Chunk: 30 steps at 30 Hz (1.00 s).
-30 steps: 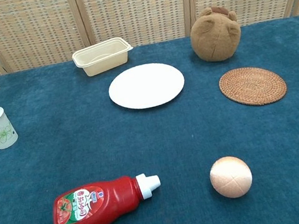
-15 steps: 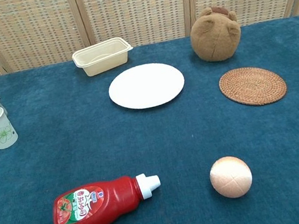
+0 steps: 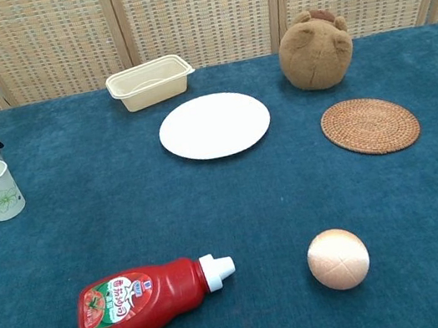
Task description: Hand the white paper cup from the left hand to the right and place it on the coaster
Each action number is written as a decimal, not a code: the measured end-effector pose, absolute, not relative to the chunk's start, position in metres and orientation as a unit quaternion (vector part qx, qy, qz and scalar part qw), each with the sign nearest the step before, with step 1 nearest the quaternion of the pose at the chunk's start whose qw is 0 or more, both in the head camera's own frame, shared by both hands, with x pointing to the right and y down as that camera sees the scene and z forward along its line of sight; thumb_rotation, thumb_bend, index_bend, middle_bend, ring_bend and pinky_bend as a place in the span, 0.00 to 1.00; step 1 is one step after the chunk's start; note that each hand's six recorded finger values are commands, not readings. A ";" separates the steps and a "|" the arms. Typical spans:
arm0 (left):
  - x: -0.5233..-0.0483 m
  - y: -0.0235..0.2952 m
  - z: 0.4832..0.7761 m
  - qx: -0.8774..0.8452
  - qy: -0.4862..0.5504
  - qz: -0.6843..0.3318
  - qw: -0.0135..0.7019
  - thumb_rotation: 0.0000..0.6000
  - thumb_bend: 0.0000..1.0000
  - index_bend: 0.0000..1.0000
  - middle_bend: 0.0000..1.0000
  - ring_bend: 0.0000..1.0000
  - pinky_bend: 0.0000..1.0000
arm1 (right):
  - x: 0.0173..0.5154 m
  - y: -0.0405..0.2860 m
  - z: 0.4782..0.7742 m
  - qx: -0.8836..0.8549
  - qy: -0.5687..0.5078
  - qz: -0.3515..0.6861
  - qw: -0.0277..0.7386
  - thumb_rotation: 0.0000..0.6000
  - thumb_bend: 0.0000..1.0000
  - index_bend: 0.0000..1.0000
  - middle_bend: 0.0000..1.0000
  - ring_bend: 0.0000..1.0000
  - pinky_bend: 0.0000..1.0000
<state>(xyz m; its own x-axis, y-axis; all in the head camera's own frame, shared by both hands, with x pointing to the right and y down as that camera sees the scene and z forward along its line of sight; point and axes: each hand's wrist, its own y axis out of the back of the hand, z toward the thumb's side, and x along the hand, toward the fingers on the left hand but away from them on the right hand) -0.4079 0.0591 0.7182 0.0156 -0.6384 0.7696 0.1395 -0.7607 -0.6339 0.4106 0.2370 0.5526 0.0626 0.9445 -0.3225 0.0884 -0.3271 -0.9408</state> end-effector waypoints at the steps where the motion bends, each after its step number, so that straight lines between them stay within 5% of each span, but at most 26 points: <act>1: -0.408 0.059 0.717 -0.652 0.193 -0.674 0.290 1.00 0.32 0.34 0.00 0.00 0.00 | 0.411 0.237 0.552 -0.611 -0.423 0.538 0.397 1.00 0.02 0.00 0.00 0.00 0.00; 15: -0.375 0.053 0.683 -0.673 0.211 -0.632 0.322 1.00 0.32 0.34 0.00 0.00 0.00 | 0.411 0.237 0.547 -0.612 -0.431 0.530 0.398 1.00 0.02 0.00 0.00 0.00 0.00; 30: -0.226 0.061 0.637 -0.720 0.169 -0.522 0.425 1.00 0.32 0.34 0.00 0.00 0.00 | 0.424 0.235 0.541 -0.608 -0.453 0.526 0.385 1.00 0.02 0.00 0.00 0.00 0.00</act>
<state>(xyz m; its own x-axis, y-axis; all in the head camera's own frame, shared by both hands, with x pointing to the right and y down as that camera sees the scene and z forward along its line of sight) -0.2265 0.0607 0.6371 0.3982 -0.6869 0.6079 0.2001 -0.5817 -0.7884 0.4240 0.2350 0.5406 0.0359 0.9558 -0.2918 0.1461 -0.2938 -0.9446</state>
